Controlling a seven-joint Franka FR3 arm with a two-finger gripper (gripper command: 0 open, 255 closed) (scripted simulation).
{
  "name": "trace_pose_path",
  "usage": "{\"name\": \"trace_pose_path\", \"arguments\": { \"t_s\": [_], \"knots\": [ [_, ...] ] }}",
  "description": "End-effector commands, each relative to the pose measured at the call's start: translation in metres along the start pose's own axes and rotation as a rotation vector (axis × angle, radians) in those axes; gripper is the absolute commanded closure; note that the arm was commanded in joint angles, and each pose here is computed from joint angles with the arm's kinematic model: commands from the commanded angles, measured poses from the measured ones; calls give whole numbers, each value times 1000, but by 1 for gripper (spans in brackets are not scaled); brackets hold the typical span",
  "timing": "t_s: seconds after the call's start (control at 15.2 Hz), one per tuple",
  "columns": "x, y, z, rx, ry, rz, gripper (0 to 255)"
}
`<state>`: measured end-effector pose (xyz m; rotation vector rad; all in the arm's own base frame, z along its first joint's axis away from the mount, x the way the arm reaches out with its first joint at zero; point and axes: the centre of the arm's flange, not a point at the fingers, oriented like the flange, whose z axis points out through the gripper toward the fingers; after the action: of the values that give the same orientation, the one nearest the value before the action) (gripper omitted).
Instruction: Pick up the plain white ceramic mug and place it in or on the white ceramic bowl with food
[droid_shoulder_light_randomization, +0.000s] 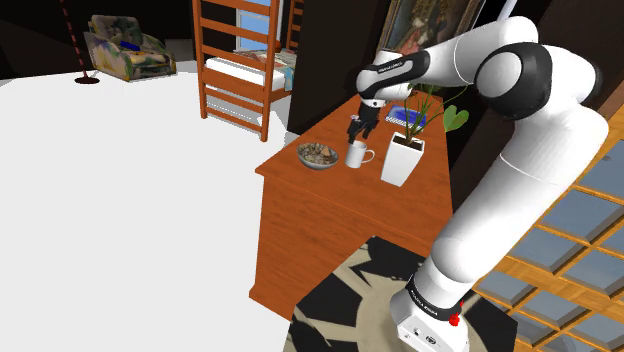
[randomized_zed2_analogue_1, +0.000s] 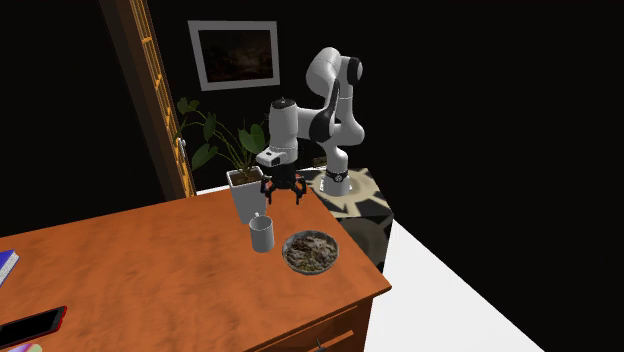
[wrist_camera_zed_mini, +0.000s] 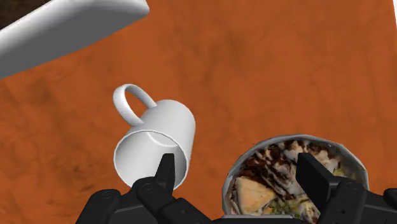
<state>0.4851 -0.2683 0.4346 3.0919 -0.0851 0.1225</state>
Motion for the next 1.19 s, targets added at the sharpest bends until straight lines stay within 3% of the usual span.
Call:
{"name": "trace_pose_path", "arguments": {
  "t_s": [0.0, 0.2, 0.66, 1.12],
  "knots": [
    [12, 17, 16, 4, 7, 15, 0],
    [30, 42, 37, 11, 15, 35, 0],
    [30, 42, 73, 11, 15, 35, 0],
    [30, 42, 77, 11, 15, 35, 0]
  ]
}}
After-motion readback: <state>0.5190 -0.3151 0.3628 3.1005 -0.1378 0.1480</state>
